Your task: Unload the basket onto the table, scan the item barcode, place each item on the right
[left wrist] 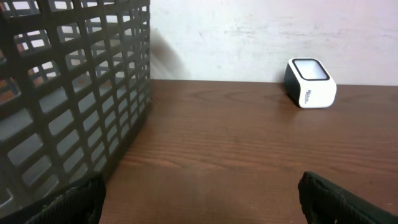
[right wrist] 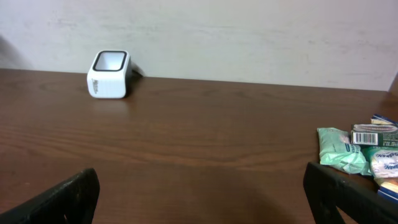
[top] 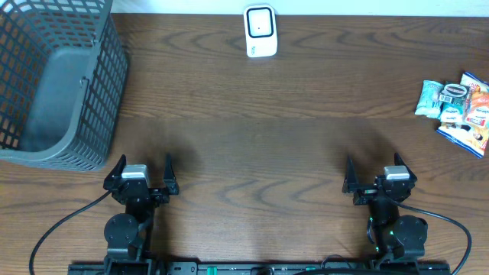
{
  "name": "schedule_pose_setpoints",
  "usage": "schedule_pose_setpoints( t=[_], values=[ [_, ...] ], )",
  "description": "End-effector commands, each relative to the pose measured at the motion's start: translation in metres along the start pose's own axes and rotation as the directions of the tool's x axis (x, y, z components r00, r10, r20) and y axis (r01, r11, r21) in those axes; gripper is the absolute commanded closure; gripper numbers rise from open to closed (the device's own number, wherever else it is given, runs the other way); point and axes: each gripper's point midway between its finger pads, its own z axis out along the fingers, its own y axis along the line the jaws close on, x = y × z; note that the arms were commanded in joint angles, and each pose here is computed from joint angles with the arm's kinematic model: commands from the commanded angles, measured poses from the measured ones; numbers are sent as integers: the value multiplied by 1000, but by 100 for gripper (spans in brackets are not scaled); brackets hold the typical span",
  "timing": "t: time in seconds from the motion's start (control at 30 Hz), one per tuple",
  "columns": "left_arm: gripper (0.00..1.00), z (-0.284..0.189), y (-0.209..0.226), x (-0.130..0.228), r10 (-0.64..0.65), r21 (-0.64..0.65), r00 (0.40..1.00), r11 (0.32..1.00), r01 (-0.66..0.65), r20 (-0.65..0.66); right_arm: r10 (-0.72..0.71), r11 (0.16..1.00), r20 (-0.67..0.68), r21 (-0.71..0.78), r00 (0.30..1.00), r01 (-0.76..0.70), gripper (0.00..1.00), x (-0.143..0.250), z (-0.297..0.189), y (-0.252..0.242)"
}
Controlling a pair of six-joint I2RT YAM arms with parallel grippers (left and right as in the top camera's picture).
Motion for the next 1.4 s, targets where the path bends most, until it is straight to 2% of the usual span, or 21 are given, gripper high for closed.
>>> schedule_pose_setpoints(
  t=[0.0,0.4,0.7,1.37],
  values=[
    [2,0,4,17,16,-17,998,1000,-17,-55,2,1000,0,11,1000,-2,1,1,0,-2],
    [2,0,4,17,16,-17,998,1000,-17,-55,5,1000,-1,18,1000,-5,1,1,0,-5],
    [2,0,4,17,16,-17,998,1000,-17,-55,102,995,-1,18,995,-102,1,1,0,-4],
    [2,0,4,17,16,-17,998,1000,-17,-55,36,999,-1,18,999,-36,1,1,0,-4]
  ],
)
